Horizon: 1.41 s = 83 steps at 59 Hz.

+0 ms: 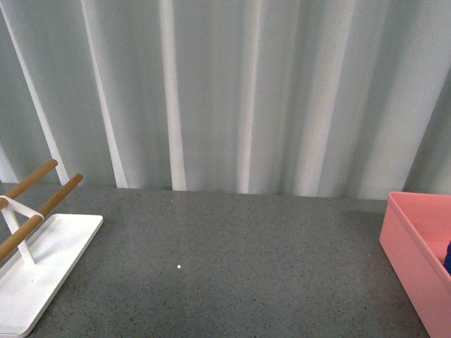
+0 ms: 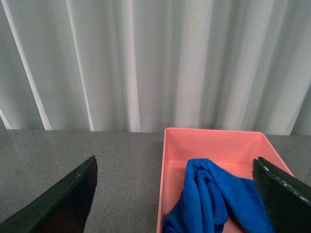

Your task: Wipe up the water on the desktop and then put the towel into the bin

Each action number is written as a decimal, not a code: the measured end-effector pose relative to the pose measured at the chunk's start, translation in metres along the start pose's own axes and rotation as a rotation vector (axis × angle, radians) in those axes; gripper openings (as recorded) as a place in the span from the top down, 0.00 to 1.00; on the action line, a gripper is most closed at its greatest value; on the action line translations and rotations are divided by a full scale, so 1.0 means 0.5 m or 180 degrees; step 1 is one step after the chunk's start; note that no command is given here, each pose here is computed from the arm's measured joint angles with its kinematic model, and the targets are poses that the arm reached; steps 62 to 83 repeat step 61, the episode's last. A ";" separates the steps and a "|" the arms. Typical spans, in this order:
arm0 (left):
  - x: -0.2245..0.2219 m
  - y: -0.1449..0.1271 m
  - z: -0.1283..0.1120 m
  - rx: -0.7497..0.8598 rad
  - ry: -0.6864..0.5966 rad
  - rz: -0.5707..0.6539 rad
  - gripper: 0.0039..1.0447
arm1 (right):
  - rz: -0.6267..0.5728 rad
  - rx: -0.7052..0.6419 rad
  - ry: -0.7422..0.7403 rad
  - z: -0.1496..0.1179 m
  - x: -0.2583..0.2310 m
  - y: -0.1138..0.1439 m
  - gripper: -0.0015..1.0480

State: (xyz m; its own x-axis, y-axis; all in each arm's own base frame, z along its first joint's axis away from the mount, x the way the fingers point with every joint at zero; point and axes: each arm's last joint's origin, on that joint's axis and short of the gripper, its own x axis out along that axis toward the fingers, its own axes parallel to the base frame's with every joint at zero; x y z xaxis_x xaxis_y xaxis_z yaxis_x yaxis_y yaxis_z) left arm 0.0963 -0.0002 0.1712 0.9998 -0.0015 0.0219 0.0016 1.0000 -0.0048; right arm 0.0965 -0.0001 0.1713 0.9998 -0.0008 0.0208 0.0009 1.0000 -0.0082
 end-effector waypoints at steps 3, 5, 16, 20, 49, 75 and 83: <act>0.000 0.000 0.000 0.0001 0.0000 0.0000 0.06 | 0.0000 0.0001 0.0000 0.000 0.000 0.000 0.07; 0.000 0.000 0.000 0.0001 0.0000 0.0000 0.06 | 0.0000 0.0001 0.0000 0.000 0.000 0.000 0.07; 0.000 0.000 0.000 0.0000 0.0000 0.0000 0.06 | 0.0000 0.0006 0.0000 0.000 0.000 0.000 0.07; 0.000 0.000 0.000 0.0000 0.0000 0.0000 0.06 | 0.0000 0.0007 0.0000 0.000 0.000 0.000 0.07; 0.000 0.000 0.000 0.0000 0.0000 0.0000 0.06 | 0.0000 0.0007 0.0000 0.000 0.000 0.000 0.07; 0.000 0.000 0.000 0.0000 0.0000 0.0000 0.06 | 0.0000 0.0007 0.0000 0.000 0.000 0.000 0.07; 0.000 0.000 0.000 0.0000 0.0000 0.0000 0.06 | 0.0000 0.0007 0.0000 0.000 0.000 0.000 0.07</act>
